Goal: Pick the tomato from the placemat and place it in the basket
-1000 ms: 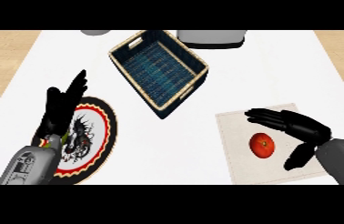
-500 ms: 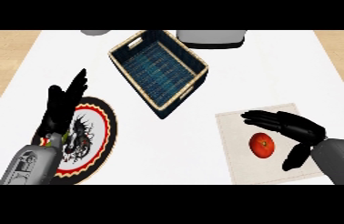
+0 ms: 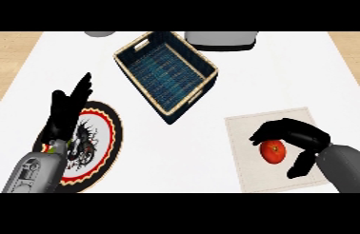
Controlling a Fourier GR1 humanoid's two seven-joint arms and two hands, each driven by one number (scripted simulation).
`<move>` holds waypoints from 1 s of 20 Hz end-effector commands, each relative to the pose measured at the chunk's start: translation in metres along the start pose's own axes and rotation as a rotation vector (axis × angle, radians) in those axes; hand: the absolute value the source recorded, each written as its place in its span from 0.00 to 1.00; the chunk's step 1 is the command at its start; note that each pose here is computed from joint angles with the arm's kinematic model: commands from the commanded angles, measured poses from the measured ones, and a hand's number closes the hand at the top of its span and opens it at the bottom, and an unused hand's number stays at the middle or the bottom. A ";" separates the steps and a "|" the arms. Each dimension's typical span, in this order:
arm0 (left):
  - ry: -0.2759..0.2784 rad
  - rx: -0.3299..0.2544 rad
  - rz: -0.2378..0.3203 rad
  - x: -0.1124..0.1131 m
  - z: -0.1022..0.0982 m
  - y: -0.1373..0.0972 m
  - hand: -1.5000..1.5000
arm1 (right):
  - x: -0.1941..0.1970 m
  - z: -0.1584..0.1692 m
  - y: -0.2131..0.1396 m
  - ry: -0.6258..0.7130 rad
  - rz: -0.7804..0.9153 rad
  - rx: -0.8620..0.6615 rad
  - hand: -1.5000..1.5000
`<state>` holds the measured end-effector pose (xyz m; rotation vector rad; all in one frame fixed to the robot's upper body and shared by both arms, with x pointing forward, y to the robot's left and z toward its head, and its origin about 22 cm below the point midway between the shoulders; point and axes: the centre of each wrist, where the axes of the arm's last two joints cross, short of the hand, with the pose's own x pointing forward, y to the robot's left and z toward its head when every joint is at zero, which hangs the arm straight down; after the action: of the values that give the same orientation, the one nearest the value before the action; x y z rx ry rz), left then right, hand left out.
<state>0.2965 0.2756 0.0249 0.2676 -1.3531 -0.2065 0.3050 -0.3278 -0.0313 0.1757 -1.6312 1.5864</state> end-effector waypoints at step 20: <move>0.003 -0.076 -0.012 0.001 -0.005 -0.016 0.50 | 0.177 -0.263 0.008 0.196 0.581 -0.048 1.00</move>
<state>0.3008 0.2643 0.0227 0.2357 -1.3456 -0.2570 0.3205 -0.0796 0.0108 -0.3319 -1.6445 1.9039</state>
